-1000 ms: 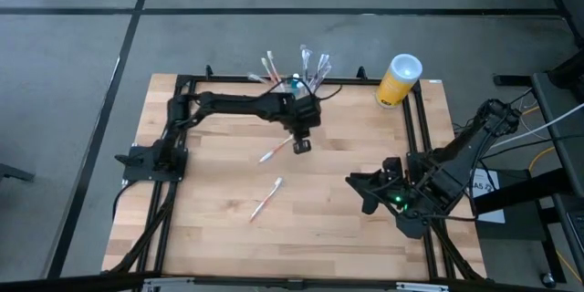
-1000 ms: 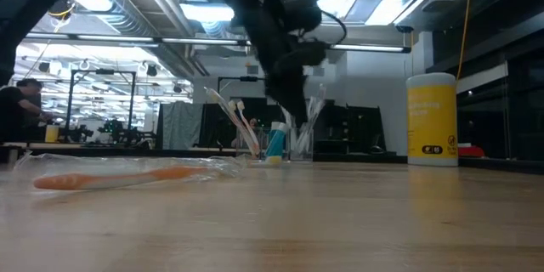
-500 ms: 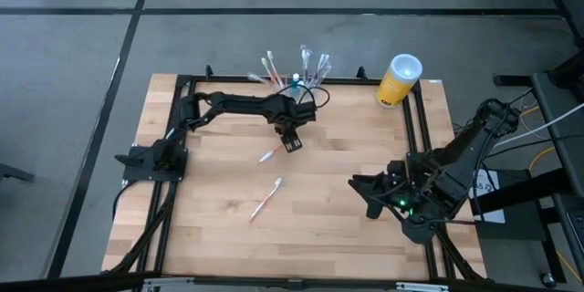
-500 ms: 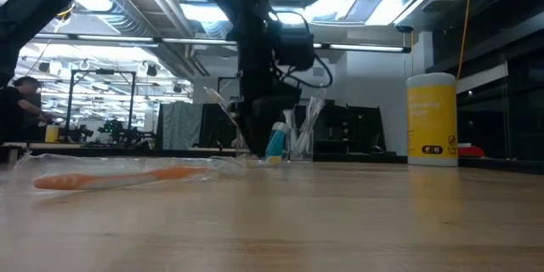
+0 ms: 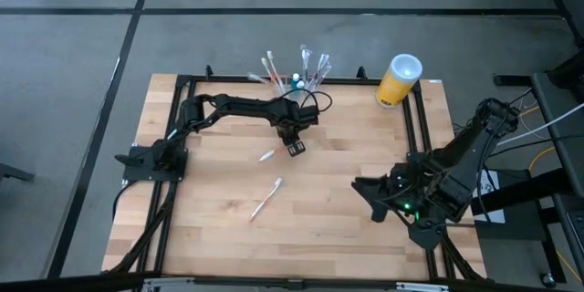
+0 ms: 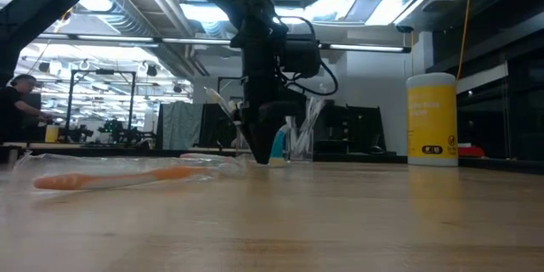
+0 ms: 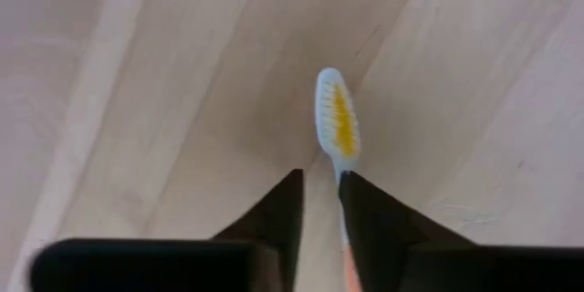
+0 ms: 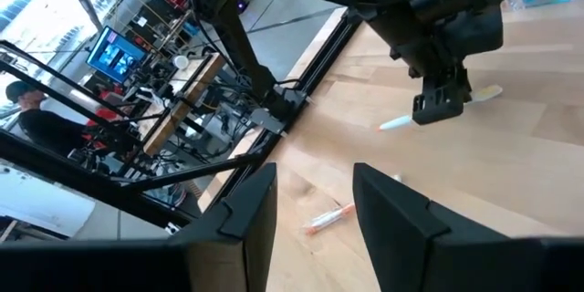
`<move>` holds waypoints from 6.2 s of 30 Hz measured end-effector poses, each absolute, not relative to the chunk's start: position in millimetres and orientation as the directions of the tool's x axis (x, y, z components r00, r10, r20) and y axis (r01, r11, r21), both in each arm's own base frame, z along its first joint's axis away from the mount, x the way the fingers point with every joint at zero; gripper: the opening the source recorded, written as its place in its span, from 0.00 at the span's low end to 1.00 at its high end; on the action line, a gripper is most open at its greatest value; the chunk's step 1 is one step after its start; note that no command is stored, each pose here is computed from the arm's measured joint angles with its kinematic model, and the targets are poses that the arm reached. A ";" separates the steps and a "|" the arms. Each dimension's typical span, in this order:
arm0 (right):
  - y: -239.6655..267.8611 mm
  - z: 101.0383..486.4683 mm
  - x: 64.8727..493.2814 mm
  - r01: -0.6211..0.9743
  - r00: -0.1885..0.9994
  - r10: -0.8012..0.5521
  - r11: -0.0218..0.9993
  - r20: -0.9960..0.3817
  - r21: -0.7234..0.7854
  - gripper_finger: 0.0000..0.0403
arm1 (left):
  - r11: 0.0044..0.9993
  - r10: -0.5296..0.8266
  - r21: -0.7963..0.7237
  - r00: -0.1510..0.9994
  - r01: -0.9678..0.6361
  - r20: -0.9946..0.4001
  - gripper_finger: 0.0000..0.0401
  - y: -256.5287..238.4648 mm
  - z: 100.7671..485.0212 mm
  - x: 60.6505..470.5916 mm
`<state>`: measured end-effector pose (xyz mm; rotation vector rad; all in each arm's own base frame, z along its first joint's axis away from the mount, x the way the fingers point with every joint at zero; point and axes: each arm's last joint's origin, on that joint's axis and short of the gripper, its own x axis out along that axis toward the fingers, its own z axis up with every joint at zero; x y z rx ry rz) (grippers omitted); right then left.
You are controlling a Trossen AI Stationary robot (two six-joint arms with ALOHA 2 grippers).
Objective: Pick & Place toothbrushing station
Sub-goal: Put the orange toothbrush into the transparent organizer
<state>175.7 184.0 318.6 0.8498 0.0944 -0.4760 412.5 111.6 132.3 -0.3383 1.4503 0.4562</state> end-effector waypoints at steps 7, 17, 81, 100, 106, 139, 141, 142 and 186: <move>183.7 319.6 175.8 0.439 0.889 -0.387 0.567 -0.245 0.697 0.37 | 0.894 0.036 0.001 0.071 -0.448 -0.997 0.01 104.8 131.9 413.8; 186.0 324.3 177.1 0.426 0.890 -0.412 0.605 -0.193 0.673 0.37 | 0.890 -0.022 -0.030 0.022 -0.456 -1.000 0.01 98.4 150.5 400.6; 208.0 317.5 171.7 0.385 0.904 -0.404 0.625 -0.140 0.680 0.37 | 0.771 0.217 -0.151 0.478 -0.618 -0.851 0.01 91.3 248.8 379.2; 215.2 312.4 176.9 0.380 0.889 -0.446 0.599 -0.100 0.705 0.37 | 0.522 0.813 -0.229 0.561 -0.821 -0.157 0.00 175.8 291.0 301.1; 213.2 314.4 178.8 0.389 0.870 -0.489 0.596 -0.067 0.702 0.37 | 0.493 0.840 -0.297 0.536 -0.818 -0.081 0.00 212.8 274.1 280.6; 201.2 315.4 191.7 0.436 0.835 -0.548 0.589 -0.061 0.681 0.29 | 0.498 0.730 -0.235 0.549 -0.835 -0.407 0.00 187.0 227.7 299.4; 201.9 315.2 191.2 0.435 0.839 -0.540 0.594 -0.066 0.677 0.29 | 0.481 0.715 -0.234 0.532 -0.845 -0.453 0.00 185.9 223.0 297.3; 202.6 315.2 190.7 0.433 0.842 -0.534 0.597 -0.068 0.676 0.29 | 0.475 0.708 -0.237 0.528 -0.848 -0.470 0.00 185.3 221.4 296.6; 212.7 309.8 188.3 0.381 0.924 -0.286 0.633 -0.253 0.674 0.29 | 0.953 -0.014 -0.136 0.412 -0.269 -0.911 0.24 21.4 185.4 339.9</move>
